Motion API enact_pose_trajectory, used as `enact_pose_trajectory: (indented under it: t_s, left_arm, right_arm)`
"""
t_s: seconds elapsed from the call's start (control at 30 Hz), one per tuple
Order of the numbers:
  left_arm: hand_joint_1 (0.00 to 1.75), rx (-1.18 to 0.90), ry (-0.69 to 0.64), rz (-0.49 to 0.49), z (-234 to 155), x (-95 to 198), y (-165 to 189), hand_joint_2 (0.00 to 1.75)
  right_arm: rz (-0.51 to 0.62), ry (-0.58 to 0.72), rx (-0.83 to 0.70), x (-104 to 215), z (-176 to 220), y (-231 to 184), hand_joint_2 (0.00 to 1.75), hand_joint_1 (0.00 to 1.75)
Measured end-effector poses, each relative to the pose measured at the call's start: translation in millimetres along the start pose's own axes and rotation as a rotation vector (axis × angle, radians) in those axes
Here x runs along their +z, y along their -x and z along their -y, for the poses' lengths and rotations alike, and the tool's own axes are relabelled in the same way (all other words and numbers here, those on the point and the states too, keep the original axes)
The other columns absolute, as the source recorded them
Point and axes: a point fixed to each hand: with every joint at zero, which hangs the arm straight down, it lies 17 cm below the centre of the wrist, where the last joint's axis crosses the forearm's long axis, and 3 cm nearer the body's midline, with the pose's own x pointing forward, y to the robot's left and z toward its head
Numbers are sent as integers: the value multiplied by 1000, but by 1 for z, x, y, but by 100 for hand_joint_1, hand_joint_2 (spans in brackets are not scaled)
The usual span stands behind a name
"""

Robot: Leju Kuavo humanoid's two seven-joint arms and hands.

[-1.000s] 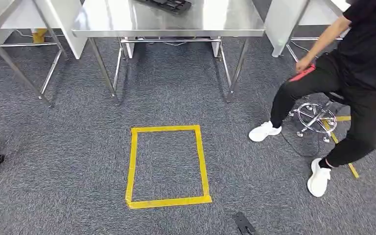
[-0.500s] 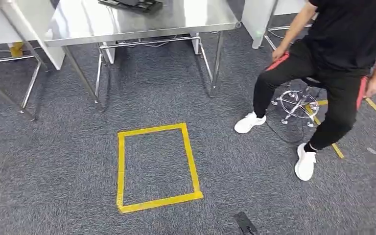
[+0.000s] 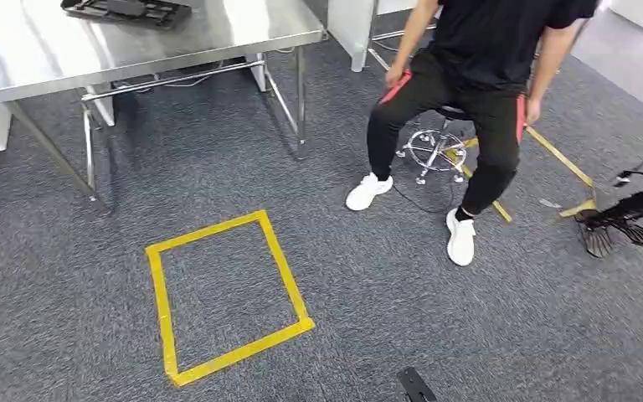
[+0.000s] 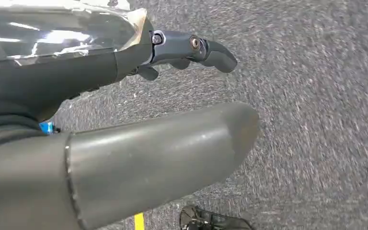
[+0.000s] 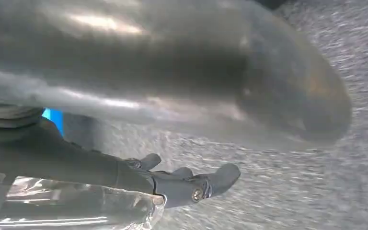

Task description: Take the parts from the cabinet and place them on the table.

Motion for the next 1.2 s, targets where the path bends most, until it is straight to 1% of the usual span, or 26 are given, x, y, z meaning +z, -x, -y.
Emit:
enact_pose_trajectory:
  t_s: [0.13, 0.27, 0.47, 0.63, 0.77, 0.9, 1.2]
  left_arm:
    - [0, -2, 0, -1, 0, 0, 0, 0]
    - [0, -5, 1, 2, 1, 0, -2, 0]
    - [0, -9, -1, -8, 0, 1, 4, 0]
    - [0, -14, -15, 10, -3, 1, 4, 0]
    - [0, -15, -16, 17, -4, 1, 4, 0]
    - [0, -20, -25, 15, -11, -1, 6, 0]
    - [0, -26, -45, 11, -17, -2, 6, 0]
  right_arm:
    - [3, 1, -1, 0, 1, -4, 0, 0]
    - [-6, -4, 1, 0, -3, 2, 0, 0]
    - [-10, -9, 2, 1, -5, 3, 0, 0]
    - [-3, -19, 3, 2, -8, -2, 0, 0]
    - [-12, -29, 8, 2, -12, 6, 0, 0]
    - [1, -34, 8, 3, -14, -3, 0, 0]
    - [-5, -46, 27, 4, -19, -5, 0, 0]
